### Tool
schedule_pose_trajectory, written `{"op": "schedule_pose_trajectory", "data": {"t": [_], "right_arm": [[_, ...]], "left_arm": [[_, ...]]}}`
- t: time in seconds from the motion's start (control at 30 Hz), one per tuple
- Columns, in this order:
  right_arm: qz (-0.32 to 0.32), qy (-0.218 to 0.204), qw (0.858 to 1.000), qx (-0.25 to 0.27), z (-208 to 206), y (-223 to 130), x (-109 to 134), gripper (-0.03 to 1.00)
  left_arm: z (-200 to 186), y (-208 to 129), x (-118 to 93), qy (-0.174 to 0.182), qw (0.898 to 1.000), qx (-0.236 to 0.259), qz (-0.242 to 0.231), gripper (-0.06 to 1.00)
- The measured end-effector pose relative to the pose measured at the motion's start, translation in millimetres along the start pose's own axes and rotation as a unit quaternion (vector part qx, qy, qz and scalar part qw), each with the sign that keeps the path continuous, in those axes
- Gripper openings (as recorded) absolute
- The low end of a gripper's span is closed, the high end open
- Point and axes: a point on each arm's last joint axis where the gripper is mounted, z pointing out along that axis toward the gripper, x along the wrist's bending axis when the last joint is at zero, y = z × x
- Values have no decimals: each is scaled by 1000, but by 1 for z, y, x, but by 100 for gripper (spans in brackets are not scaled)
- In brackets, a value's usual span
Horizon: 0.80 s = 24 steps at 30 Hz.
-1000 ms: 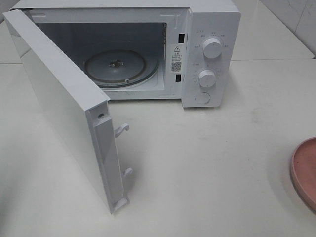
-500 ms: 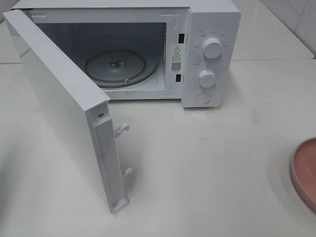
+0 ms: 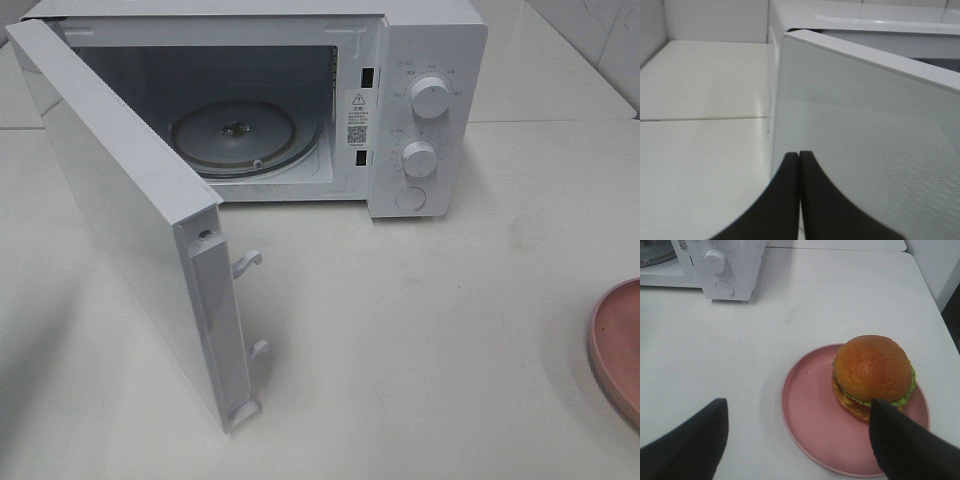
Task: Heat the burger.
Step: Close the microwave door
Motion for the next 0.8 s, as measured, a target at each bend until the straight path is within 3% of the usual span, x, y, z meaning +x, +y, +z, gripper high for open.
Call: {"op": "schedule_pose_trajectory", "data": {"t": [0.13, 0.27, 0.4, 0.63, 0.77, 0.8], "right_arm": [[0, 0, 1000, 0, 0, 0, 0, 75], [0, 0, 1000, 0, 0, 0, 0, 75], [0, 0, 1000, 0, 0, 0, 0, 75], [0, 0, 1000, 0, 0, 0, 0, 75], [0, 0, 1000, 0, 0, 0, 0, 75], [0, 0, 1000, 0, 0, 0, 0, 75]], "left_arm": [[16, -5, -4, -40, 999, 10, -7, 0], [25, -10, -7, -57, 998, 17, -17, 0], [43, -16, -27, -99, 994, 30, -18, 0], [63, -26, -54, -102, 994, 44, -17, 0], [77, -32, -86, -110, 993, 47, 0, 0], [77, -32, -86, -110, 993, 47, 0, 0]]}}
